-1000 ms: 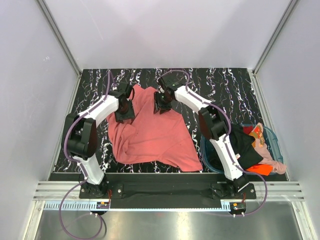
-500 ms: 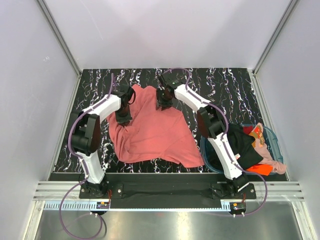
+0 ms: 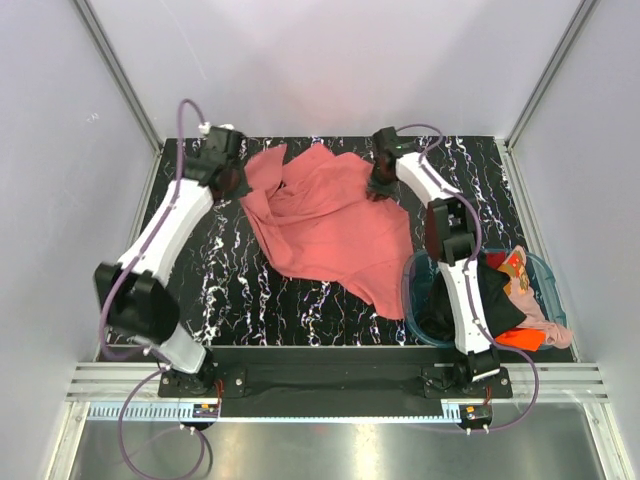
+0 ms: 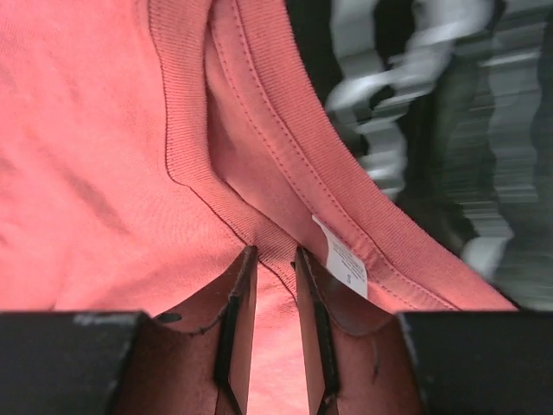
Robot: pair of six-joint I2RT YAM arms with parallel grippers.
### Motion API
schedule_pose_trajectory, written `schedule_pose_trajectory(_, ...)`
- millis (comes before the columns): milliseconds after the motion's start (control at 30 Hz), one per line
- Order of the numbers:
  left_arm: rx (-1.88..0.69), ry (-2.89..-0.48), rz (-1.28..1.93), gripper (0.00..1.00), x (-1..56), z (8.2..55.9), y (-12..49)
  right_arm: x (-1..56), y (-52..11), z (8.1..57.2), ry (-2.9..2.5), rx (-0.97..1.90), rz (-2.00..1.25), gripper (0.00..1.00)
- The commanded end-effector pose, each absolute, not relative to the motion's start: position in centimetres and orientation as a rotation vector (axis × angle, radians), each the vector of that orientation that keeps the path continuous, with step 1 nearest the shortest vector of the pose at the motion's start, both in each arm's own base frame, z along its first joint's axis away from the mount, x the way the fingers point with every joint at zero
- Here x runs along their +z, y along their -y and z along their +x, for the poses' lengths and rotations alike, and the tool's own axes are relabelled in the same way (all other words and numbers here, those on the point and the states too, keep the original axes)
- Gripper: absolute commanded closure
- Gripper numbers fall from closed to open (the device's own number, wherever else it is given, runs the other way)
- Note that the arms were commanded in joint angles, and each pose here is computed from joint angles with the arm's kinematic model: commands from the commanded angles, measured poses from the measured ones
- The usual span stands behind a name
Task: Fold and stack the t-shirts
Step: Flatten the tshirt out
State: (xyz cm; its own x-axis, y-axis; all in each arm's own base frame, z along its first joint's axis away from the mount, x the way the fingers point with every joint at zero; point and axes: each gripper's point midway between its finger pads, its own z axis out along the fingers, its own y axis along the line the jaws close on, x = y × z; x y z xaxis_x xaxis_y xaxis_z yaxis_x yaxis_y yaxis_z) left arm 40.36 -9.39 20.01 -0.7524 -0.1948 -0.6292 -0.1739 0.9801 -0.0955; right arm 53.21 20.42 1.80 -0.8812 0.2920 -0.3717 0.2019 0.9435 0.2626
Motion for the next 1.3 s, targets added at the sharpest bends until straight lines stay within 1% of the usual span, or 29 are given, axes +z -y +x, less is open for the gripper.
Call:
schedule_pose_trajectory(0, 0.085, -2.419, -0.457, 1.0, 19.1, 36.5, 5.3, -0.5, -13.8, 50.7, -2.767, -0.025, 0.447, 0.68)
schedule_pose_trajectory(33, 0.089, -2.377, -0.584, 1.0, 19.3, 35.0, 3.8, -0.2, -13.3, 50.6, -2.766, -0.029, 0.451, 0.67)
schedule_pose_trajectory(67, 0.157, -2.458, -0.659, 1.0, 15.7, 32.1, 2.6, 0.0, -13.3, 50.5, -2.765, -0.032, 0.445, 0.67)
schedule_pose_trajectory(100, 0.183, -2.455, -0.781, 1.0, 14.7, 30.7, 0.6, 0.2, -13.2, 50.5, -2.762, -0.029, 0.438, 0.66)
schedule_pose_trajectory(133, 0.165, -2.468, -0.882, 0.95, 13.5, 29.5, -0.1, 0.6, -13.3, 50.2, -2.763, -0.016, 0.42, 0.66)
schedule_pose_trajectory(167, 0.161, -2.486, -0.935, 0.63, 11.9, 27.9, -1.1, 1.0, -14.1, 50.4, -2.76, 0.042, 0.402, 0.66)
schedule_pose_trajectory(200, 0.156, -2.471, -1.011, 0.46, 11.4, 27.4, -2.7, 1.3, -14.5, 50.3, -2.759, 0.065, 0.386, 0.65)
schedule_pose_trajectory(233, 0.138, -2.48, -1.01, 0.32, 11.1, 27.1, -3.2, 2.0, -14.9, 50.3, -2.753, 0.09, 0.359, 0.64)
schedule_pose_trajectory(267, 0.155, -2.466, -1.022, 0.13, 11.4, 27.0, -4.0, 2.4, -16.0, 50.0, -2.764, 0.126, 0.322, 0.64)
schedule_pose_trajectory(300, 0.182, -2.449, -1.026, 0.05, 11.8, 27.0, -4.8, 3.0, -16.7, 49.8, -2.762, 0.145, 0.287, 0.63)
schedule_pose_trajectory(333, 0.224, -2.436, -1.001, 0.02, 12.4, 27.2, -5.5, 4.0, -17.4, 49.7, -2.75, 0.172, 0.231, 0.61)
schedule_pose_trajectory(400, 0.191, -2.418, -0.951, 0.06, 13.6, 28.8, -5.4, 5.2, -19.4, 49.0, -2.735, 0.189, 0.144, 0.59)
schedule_pose_trajectory(433, 0.106, -2.443, -0.902, 0.09, 13.8, 29.5, -4.4, 6.5, -20.1, 48.9, -2.713, 0.216, 0.1, 0.57)
schedule_pose_trajectory(467, -0.073, -2.46, -0.823, 0.14, 14.0, 30.9, -2.1, 7.5, -21.4, 48.4, -2.699, 0.241, 0.047, 0.54)
schedule_pose_trajectory(500, -0.082, -2.433, -0.814, 0.16, 13.9, 31.7, -2.2, 7.5, -21.9, 48.1, -2.703, 0.25, 0.032, 0.53)
schedule_pose_trajectory(533, -0.328, -2.464, -0.724, 0.18, 13.7, 32.6, 1.1, 8.3, -22.7, 47.7, -2.696, 0.295, 0.01, 0.52)
schedule_pose_trajectory(567, -0.417, -2.471, -0.693, 0.21, 13.2, 33.5, 2.3, 8.6, -23.2, 47.4, -2.697, 0.322, -0.002, 0.51)
schedule_pose_trajectory(600, -0.438, -2.546, -0.705, 0.23, 11.4, 33.6, 3.1, 9.1, -23.8, 46.9, -2.696, 0.35, -0.018, 0.51)
schedule_pose_trajectory(700, -0.441, -2.608, -0.7, 0.23, 10.2, 34.9, 3.6, 9.5, -24.8, 45.7, -2.717, 0.415, -0.039, 0.51)
schedule_pose_trajectory(733, -0.436, -2.644, -0.718, 0.25, 8.8, 35.3, 3.7, 10.1, -25.0, 45.4, -2.706, 0.426, -0.052, 0.51)
schedule_pose_trajectory(767, -0.432, -2.631, -0.702, 0.27, 9.2, 36.4, 3.6, 10.2, -25.2, 45.2, -2.704, 0.432, -0.059, 0.51)
schedule_pose_trajectory(800, -0.417, -2.642, -0.68, 0.32, 9.0, 36.9, 3.8, 10.2, -25.2, 44.7, -2.708, 0.439, -0.061, 0.51)
schedule_pose_trajectory(833, -0.412, -2.65, -0.661, 0.4, 8.8, 37.8, 3.9, 10.4, -25.2, 44.7, -2.701, 0.453, -0.058, 0.52)
schedule_pose_trajectory(867, -0.403, -2.661, -0.648, 0.42, 8.5, 38.2, 4.1, 10.3, -25.2, 44.5, -2.706, 0.454, -0.058, 0.52)
schedule_pose_trajectory(1000, -0.29, -2.724, -0.647, 0.43, 6.9, 37.9, 3.8, 11.3, -24.8, 43.9, -2.699, 0.451, -0.064, 0.52)
schedule_pose_trajectory(1133, -0.255, -2.767, -0.673, 0.45, 4.8, 37.3, 3.6, 12.1, -24.8, 43.6, -2.684, 0.457, -0.087, 0.52)
schedule_pose_trajectory(1167, -0.241, -2.789, -0.677, 0.48, 4.5, 37.0, 3.5, 12.1, -24.7, 43.5, -2.685, 0.459, -0.088, 0.53)
schedule_pose_trajectory(1233, -0.216, -2.805, -0.692, 0.48, 3.8, 36.1, 3.2, 12.3, -24.7, 43.3, -2.684, 0.464, -0.093, 0.52)
schedule_pose_trajectory(1267, -0.215, -2.801, -0.696, 0.52, 3.9, 35.8, 3.2, 12.1, -24.6, 43.2, -2.689, 0.463, -0.091, 0.53)
